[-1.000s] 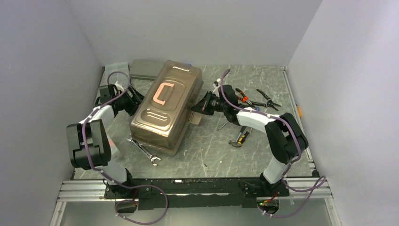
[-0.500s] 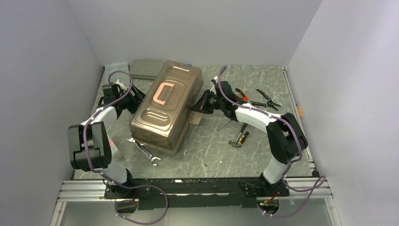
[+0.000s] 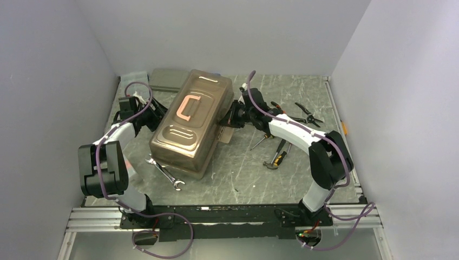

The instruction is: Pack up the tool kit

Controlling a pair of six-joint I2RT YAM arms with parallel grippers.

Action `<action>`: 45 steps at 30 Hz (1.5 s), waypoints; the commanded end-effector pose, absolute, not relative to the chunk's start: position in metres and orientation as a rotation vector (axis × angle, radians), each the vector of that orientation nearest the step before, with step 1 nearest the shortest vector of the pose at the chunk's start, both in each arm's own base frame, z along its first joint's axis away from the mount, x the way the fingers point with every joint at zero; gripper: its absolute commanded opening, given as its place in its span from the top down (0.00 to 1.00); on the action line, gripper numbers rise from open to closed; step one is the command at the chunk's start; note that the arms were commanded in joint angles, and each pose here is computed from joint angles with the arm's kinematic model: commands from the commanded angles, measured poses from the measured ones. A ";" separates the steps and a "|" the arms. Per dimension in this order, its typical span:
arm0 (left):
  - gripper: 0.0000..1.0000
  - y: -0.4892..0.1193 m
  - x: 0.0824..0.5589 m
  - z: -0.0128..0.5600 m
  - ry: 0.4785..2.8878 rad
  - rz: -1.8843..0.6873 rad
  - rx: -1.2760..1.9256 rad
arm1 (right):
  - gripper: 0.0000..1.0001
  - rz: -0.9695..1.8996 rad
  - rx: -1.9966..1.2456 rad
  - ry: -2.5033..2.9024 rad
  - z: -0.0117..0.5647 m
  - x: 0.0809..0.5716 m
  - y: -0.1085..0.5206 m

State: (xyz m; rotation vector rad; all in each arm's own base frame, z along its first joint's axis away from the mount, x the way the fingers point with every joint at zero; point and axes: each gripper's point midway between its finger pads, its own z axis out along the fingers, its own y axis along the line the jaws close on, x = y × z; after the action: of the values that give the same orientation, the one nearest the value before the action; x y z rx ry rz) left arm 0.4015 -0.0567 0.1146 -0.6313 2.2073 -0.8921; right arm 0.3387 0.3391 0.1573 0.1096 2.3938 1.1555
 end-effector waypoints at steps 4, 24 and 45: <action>0.22 -0.137 0.337 0.116 2.438 -1.198 -0.395 | 1.00 1.348 -0.098 2.040 0.278 0.340 0.386; 0.22 -0.159 0.321 0.120 2.398 -1.366 -0.356 | 1.00 1.496 -0.301 1.905 0.336 0.317 0.440; 0.14 -0.098 0.326 0.142 2.321 -1.285 -0.447 | 1.00 1.580 -0.376 1.903 0.343 0.304 0.480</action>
State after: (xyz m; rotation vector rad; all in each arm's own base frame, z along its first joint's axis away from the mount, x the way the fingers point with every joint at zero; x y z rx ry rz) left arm 0.3233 -0.1222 0.1095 -0.5207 2.4013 -1.3030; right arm 0.2924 0.4899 0.3225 -0.3963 1.9685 1.5499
